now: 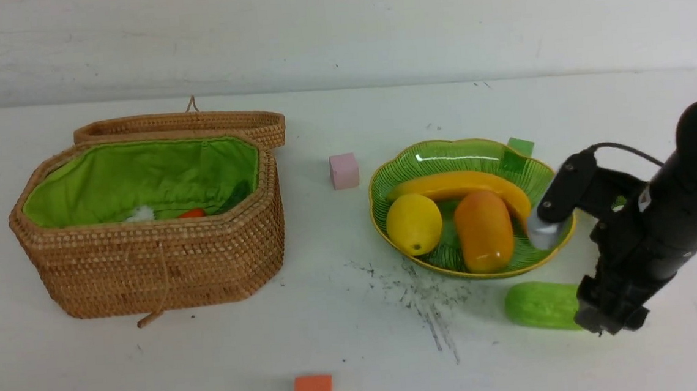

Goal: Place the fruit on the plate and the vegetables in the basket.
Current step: Take a chayote with your right arm and place it on the basket on the left.

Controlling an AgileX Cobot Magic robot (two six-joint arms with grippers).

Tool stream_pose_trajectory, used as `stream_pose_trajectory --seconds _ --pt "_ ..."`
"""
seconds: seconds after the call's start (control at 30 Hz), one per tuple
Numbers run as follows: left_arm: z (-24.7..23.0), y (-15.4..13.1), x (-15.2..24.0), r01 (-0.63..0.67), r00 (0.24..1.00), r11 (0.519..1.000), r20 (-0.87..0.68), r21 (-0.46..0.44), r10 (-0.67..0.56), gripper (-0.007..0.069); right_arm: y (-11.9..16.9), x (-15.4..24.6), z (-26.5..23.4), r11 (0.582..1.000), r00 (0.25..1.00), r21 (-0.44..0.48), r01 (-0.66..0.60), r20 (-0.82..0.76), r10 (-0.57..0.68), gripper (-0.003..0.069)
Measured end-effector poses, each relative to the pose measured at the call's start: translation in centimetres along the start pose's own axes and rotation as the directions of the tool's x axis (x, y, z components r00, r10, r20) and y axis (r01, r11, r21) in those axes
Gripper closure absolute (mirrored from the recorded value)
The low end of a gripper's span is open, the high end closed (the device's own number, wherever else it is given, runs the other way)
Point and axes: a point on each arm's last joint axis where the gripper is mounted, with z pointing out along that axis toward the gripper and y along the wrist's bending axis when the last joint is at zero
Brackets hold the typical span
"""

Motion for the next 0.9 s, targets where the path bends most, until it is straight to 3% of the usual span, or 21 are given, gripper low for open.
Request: stream_pose_trajectory --seconds 0.1,0.23,0.57,0.63,0.9 --pt "0.0 -0.1 0.0 0.007 1.0 1.0 0.001 0.01 -0.007 0.0635 -0.4 -0.3 1.6 0.999 0.999 0.007 0.043 0.002 -0.043 0.0021" --pt "0.0 -0.1 0.0 0.01 1.0 1.0 0.0 0.015 -0.01 0.0635 -0.7 -0.4 3.8 0.998 0.998 0.008 0.065 -0.007 -0.065 0.0039" --pt "0.0 -0.2 0.0 0.016 1.0 1.0 -0.003 0.023 -0.016 0.0634 -0.2 0.0 6.4 0.994 0.994 -0.077 0.081 -0.073 -0.087 0.0218" --pt "0.0 -0.2 0.0 0.016 1.0 1.0 -0.003 0.023 -0.016 0.0633 0.1 -0.1 6.4 0.993 0.993 -0.084 0.088 -0.076 -0.095 0.022" --pt "0.0 -0.2 0.3 0.016 0.999 1.0 -0.029 0.026 -0.016 0.063 4.2 -1.0 5.0 0.965 0.97 -0.228 0.13 -0.171 -0.171 0.022"
